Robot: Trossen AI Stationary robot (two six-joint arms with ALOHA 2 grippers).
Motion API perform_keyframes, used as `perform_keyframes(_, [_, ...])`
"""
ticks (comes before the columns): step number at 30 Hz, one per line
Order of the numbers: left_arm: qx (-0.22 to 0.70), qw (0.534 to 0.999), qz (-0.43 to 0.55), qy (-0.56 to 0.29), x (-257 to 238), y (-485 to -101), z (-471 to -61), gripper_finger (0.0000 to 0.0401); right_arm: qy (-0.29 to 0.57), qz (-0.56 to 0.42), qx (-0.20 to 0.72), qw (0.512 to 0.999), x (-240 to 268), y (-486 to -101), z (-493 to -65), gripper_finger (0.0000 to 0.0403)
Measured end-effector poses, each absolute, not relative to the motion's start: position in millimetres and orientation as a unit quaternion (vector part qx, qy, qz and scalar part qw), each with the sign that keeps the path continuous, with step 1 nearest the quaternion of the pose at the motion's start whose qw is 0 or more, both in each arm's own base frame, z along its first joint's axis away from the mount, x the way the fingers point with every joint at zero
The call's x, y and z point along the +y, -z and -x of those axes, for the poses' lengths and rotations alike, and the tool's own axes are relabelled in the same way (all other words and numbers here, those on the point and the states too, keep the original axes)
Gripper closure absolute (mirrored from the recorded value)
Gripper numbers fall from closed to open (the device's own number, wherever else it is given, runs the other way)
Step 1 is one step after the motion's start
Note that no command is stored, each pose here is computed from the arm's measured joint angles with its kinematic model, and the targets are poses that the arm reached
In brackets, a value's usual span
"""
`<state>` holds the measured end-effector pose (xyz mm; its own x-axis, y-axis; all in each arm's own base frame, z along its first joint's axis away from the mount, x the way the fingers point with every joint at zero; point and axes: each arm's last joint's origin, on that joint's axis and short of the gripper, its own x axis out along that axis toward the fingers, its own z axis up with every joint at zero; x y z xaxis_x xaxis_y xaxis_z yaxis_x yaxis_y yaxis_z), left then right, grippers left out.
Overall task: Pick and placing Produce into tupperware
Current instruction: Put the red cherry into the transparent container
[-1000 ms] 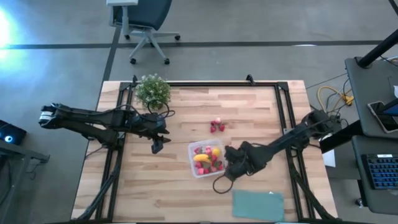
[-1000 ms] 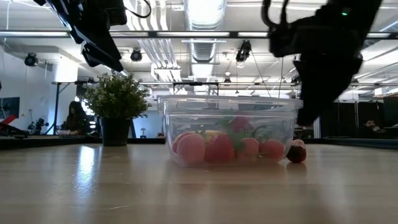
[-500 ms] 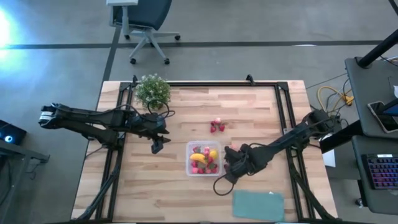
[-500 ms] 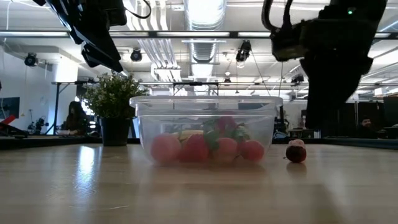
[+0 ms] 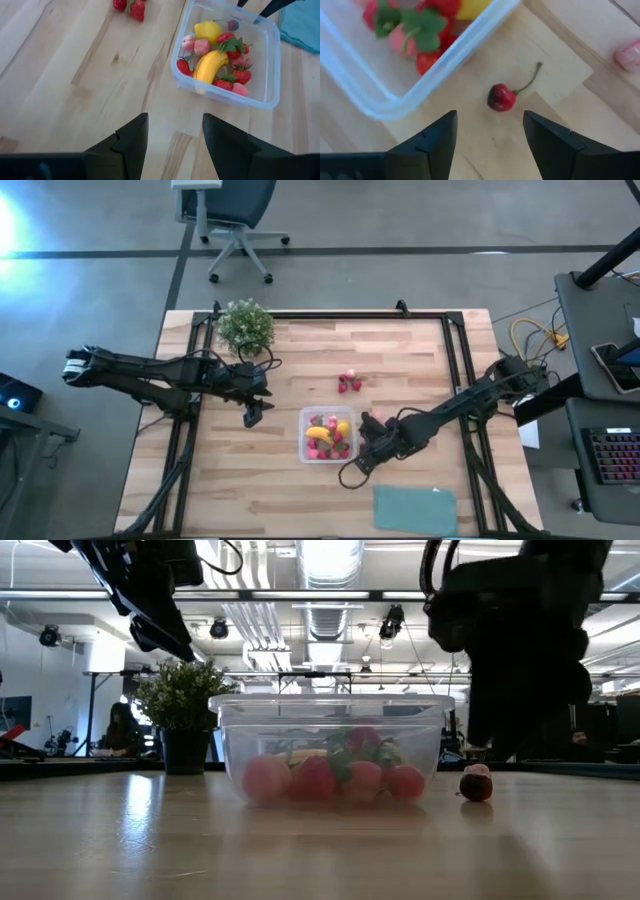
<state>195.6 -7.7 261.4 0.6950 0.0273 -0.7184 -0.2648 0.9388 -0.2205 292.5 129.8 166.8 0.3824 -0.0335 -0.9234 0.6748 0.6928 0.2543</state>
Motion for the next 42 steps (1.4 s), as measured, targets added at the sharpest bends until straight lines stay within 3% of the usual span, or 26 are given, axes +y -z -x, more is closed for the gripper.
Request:
perform_keyframes(11, [0.377,0.909,0.156,-0.079,-7.7,-264.1,-195.2,0.0228,0.312,-0.432,0.485,0.694,122.9,-176.4,-297.5,0.0184])
perform_keyframes(18, [0.374,0.911,0.157,-0.078,-7.7,-265.3,-194.1,0.0228,0.33,-0.447,0.475,0.682,126.3,-170.7,-299.9,0.0184])
perform_keyframes(25, [0.372,0.912,0.158,-0.077,-7.7,-266.3,-193.5,0.0228,0.326,-0.417,0.503,0.683,134.0,-155.5,-315.7,0.0184])
perform_keyframes(34, [0.371,0.912,0.159,-0.076,-7.7,-266.5,-193.5,0.0228,0.339,-0.307,0.554,0.695,134.9,-152.9,-321.8,0.0184])
perform_keyframes(42, [0.371,0.912,0.159,-0.077,-7.6,-266.4,-193.4,0.0228,0.319,-0.29,0.574,0.696,141.3,-144.8,-334.5,0.0184])
